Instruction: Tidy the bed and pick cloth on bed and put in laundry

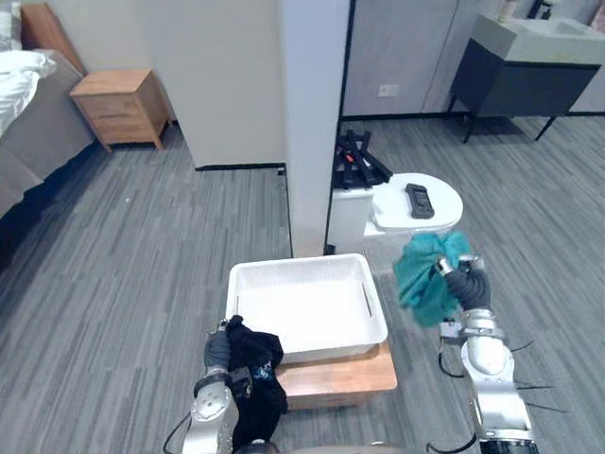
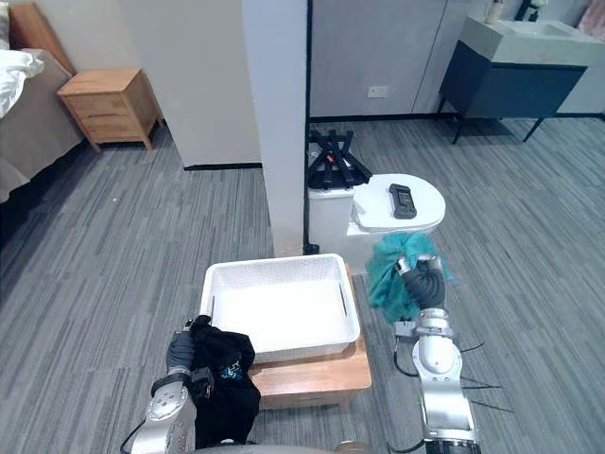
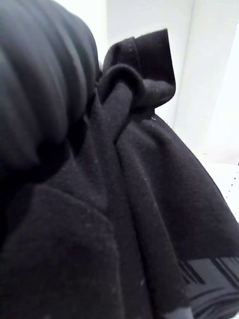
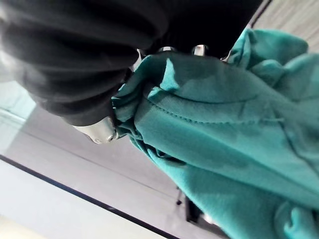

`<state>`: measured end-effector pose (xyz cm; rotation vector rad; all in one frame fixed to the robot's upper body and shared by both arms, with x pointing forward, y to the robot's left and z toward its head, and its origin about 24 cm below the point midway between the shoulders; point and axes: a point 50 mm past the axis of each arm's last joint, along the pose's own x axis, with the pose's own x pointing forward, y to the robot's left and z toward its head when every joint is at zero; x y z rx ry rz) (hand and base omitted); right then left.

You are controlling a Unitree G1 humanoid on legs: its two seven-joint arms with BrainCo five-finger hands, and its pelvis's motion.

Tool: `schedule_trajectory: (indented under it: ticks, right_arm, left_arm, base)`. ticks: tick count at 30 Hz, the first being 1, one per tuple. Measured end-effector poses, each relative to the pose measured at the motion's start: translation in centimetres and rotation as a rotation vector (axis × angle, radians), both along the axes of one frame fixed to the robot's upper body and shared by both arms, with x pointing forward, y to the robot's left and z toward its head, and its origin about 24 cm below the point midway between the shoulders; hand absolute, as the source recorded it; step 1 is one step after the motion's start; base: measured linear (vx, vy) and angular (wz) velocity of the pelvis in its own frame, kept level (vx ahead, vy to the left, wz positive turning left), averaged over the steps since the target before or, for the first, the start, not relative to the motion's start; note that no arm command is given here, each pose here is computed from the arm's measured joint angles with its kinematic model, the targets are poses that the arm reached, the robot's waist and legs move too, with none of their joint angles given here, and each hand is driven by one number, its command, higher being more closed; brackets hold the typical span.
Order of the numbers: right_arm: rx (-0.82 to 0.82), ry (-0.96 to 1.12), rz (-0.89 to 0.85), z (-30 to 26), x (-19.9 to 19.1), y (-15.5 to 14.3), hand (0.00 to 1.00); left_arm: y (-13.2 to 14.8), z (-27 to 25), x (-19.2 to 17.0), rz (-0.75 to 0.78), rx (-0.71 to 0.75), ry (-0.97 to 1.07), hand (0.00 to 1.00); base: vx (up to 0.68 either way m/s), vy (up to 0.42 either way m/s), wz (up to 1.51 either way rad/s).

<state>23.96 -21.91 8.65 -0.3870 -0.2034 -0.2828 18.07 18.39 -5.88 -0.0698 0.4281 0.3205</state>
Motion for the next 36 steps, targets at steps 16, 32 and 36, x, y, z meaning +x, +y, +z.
schedule_trajectory:
  ticks: [16, 32, 36]
  right_arm:
    - [-0.072, 0.000, 0.293, 0.6, 1.8, 4.1, 1.00]
    - [-0.079, 0.398, 0.297, -7.2, 5.6, 7.0, 0.00]
    - [-0.114, 0.384, 0.209, -6.6, 6.5, 5.8, 0.00]
  left_arm:
    - [0.2, -1.5, -1.3, 0.002, -0.016, 0.074, 1.00]
    - [0.5, 2.6, 0.5, 0.016, -0.056, -0.149, 1.00]
    - [-0.4, 4.8, 1.4, -0.019, -0.093, -0.257, 1.00]
  base:
    - [-0.02, -0.010, 0.08]
    - [-0.06, 0.058, 0.30]
    - [-0.07, 0.023, 0.15]
